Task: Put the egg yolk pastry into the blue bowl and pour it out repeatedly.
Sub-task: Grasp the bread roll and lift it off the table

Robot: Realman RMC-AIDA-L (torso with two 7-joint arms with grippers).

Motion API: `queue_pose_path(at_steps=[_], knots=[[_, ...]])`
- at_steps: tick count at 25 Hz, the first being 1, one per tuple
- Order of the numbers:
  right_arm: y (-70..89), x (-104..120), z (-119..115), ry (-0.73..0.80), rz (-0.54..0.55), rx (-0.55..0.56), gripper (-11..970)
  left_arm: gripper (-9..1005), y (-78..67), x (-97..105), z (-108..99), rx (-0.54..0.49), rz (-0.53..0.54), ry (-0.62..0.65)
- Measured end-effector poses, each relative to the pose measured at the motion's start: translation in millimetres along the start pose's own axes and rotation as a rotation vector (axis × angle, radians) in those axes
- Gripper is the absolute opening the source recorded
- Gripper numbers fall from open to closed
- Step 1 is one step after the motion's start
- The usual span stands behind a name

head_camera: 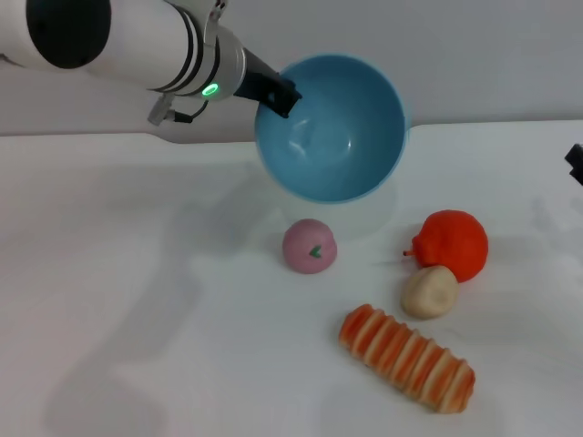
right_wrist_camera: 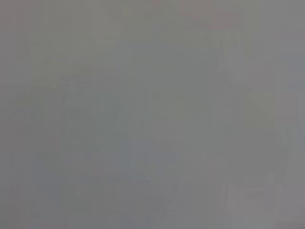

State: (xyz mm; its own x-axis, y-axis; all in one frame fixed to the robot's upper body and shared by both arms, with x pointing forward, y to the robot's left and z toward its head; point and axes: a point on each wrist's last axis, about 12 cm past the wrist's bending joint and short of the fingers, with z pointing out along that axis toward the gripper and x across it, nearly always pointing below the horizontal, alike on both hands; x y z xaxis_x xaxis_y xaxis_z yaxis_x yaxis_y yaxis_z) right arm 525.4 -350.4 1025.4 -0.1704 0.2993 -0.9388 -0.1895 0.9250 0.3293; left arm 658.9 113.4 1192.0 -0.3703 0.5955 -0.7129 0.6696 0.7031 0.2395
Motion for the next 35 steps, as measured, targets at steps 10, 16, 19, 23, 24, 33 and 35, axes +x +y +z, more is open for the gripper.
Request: queue_pose_path(at_steps=[10, 16, 19, 23, 24, 33, 35], knots=[[6.2, -1, 13, 0.020, -0.177, 0.005, 704, -1, 10.1, 15, -3, 0.004, -0.101, 0.039], [0.7, -3, 16, 0.069, -0.035, -0.001, 709, 0, 10.2, 19, -2, 0.009, -0.121, 0.049], [2.5, -5, 18, 0.110, -0.076, -0.036, 711, 0, 11.5, 17, -3, 0.024, -0.142, 0.082], [8.9, -5, 20, 0.157, -0.140, -0.089, 713, 0, 12.8, 13, -6, 0.059, -0.162, 0.147], [8.3, -5, 19, 0.158, -0.133, -0.086, 714, 0, 12.6, 11, -7, 0.066, -0.161, 0.163], [3.0, -6, 11, 0.159, -0.092, -0.075, 707, 0, 11.6, 14, 4, 0.076, -0.175, 0.294], [2.7, -9, 13, 0.198, -0.049, -0.096, 705, 0, 15.0, 14, 5, 0.054, -0.188, 0.313]])
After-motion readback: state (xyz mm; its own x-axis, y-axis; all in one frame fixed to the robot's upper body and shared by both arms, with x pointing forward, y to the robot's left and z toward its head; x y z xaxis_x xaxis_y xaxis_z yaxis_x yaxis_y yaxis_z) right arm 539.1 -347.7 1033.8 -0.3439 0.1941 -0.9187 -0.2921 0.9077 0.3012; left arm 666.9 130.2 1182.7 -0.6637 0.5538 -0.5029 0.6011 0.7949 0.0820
